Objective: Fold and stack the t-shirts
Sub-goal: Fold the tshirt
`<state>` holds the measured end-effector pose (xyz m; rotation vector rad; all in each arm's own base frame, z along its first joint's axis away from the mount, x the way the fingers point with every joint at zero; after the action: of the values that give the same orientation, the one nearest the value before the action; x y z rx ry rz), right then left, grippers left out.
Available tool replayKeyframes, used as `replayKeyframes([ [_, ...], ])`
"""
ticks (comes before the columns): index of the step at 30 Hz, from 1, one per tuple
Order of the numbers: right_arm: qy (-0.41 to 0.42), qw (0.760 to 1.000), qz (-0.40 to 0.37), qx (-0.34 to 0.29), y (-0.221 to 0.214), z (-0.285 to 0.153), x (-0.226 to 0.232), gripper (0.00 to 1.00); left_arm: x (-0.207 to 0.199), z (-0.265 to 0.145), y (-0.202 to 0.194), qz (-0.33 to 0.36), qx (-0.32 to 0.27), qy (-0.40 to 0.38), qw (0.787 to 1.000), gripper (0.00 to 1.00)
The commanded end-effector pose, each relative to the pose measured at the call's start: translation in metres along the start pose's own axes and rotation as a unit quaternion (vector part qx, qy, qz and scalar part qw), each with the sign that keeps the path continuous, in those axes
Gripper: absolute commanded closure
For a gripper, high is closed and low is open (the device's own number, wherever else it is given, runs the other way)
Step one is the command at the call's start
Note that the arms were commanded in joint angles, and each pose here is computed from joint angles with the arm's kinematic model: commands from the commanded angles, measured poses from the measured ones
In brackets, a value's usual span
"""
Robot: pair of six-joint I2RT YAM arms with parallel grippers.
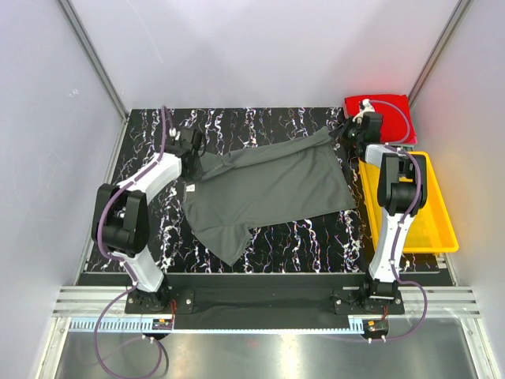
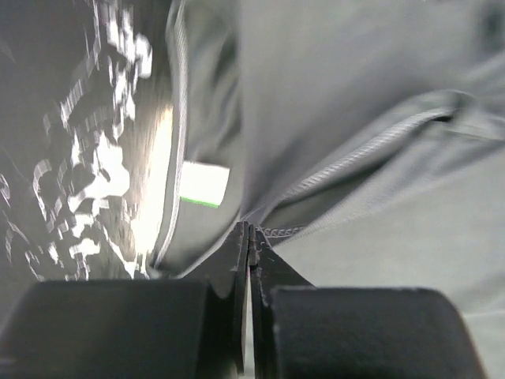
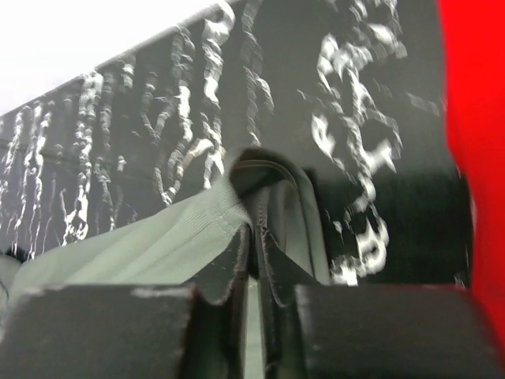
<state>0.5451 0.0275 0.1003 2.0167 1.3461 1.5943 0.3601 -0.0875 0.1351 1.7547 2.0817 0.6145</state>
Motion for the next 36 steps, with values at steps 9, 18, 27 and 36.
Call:
replayKeyframes([
  [9,-0.061,0.994,0.08,0.035,0.011,-0.055,0.034,0.66,0.011,-0.032,-0.038,-0.031,0.012,-0.04,0.999,0.75],
  [18,-0.118,0.974,0.152,0.119,-0.017,-0.056,0.049,0.64,0.007,-0.024,-0.007,-0.02,-0.009,-0.073,0.997,0.5],
  [27,-0.259,0.945,0.077,0.185,-0.086,-0.086,0.039,0.66,0.027,0.025,-0.026,-0.133,0.06,-0.044,0.988,0.52],
  [36,-0.356,0.919,0.064,0.157,-0.109,-0.139,0.014,0.68,0.041,0.046,-0.037,-0.113,0.067,0.022,0.991,0.52],
])
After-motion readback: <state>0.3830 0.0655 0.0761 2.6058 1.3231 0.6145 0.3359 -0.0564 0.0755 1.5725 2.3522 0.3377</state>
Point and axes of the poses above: each gripper's point midway between its finger pads, its own z axis out along the fingers, its own x axis along the line the jaws close on, y = z × x, the point moved 6 cm from there along -z, back along the fingers, and after that the axes turned 8 degrees about z, right-handed, at the moved point
